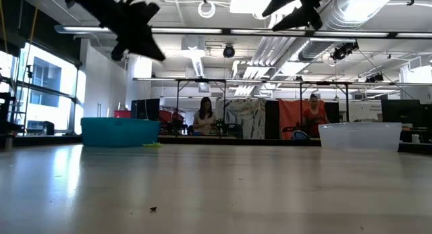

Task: Sort Halloween decoration
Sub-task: Put the green spider toy into the blue bin

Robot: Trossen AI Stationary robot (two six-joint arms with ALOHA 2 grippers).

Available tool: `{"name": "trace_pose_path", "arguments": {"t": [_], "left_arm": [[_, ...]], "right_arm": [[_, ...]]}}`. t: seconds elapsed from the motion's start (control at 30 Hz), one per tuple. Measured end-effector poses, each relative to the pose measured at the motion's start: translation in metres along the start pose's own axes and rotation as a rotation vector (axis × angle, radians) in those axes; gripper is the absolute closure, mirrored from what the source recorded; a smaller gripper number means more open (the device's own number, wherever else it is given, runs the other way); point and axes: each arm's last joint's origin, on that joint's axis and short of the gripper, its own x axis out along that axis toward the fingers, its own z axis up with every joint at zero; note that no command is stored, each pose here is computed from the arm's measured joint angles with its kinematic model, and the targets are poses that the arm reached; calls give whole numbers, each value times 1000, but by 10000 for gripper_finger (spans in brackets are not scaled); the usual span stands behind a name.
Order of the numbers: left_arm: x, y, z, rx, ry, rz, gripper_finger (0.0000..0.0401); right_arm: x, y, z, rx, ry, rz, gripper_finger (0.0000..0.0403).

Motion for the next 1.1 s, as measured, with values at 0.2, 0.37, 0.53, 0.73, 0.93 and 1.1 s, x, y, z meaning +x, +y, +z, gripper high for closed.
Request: {"name": "trace_pose_path", "arguments": {"t": [0.2,0.37,0.53,0.73,0.93,1.1], "left_arm": [[12,35,-29,-158,165,135,401],[27,76,-21,-220,330,245,401],[54,109,-24,-276,519,269,401],[84,122,-30,-267,618,286,401],[98,123,-39,-244,686,305,401],[104,124,-47,-221,736,325,401]], "right_arm": [[10,2,-5,-4,34,-18,144],[24,-1,-8,-6,60,-48,144],[35,-2,-12,-5,87,-49,143],[44,0,-14,3,91,-28,144],[47,1,-15,74,94,-34,143],[47,1,-15,102,95,-36,143]]}}
